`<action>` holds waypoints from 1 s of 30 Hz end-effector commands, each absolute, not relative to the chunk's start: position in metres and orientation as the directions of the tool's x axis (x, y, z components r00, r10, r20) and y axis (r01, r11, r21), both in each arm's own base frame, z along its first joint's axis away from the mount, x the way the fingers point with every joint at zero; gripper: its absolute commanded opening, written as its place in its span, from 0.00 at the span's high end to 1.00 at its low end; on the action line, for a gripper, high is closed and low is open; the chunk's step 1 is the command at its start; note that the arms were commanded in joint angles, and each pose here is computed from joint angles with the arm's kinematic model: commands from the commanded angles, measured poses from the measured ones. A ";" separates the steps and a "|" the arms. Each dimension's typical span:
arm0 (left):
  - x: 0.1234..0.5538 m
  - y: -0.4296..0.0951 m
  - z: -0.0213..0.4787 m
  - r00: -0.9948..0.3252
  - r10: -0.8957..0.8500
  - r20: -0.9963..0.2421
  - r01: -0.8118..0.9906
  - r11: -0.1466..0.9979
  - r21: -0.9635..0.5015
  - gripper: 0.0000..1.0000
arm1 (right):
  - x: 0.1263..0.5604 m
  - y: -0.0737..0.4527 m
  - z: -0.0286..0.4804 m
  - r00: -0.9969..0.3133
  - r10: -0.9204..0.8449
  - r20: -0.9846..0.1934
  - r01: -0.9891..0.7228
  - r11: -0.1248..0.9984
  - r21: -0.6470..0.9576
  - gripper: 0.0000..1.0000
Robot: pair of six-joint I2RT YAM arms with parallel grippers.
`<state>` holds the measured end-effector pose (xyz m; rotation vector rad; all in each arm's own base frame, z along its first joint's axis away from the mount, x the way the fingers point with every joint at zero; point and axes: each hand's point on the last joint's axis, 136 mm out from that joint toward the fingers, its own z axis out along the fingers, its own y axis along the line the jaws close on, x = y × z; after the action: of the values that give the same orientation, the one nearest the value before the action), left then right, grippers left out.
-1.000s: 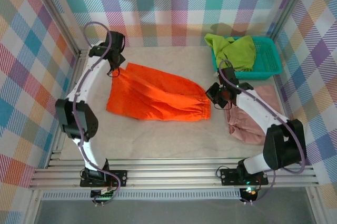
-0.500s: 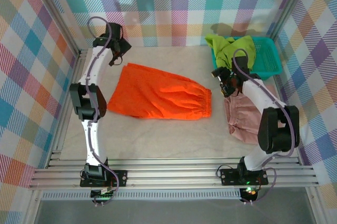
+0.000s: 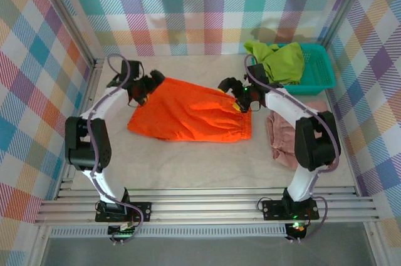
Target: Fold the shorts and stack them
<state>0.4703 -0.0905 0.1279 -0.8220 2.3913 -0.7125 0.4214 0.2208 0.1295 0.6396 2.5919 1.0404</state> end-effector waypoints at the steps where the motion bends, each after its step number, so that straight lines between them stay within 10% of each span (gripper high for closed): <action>1: 0.475 -0.104 0.116 -0.701 -0.657 -0.277 -0.344 0.653 -0.675 0.00 | 0.427 0.219 0.122 -0.879 0.465 -0.103 0.276 0.673 0.686 0.02; 18: 0.381 -0.063 0.021 -0.691 -0.673 -0.264 -0.519 0.716 -0.466 0.00 | 0.424 0.190 0.059 -0.862 0.507 0.018 0.417 0.689 0.593 0.02; 30: 0.308 -0.039 0.050 -0.643 -0.687 -0.340 -0.536 0.720 -0.440 0.00 | 0.370 0.216 0.092 -0.937 0.347 0.022 0.265 0.673 0.691 0.01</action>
<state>0.3254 -0.0492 0.0458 -0.9239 2.4230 -0.4862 0.3859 0.2068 0.0708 0.6553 2.7705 1.0605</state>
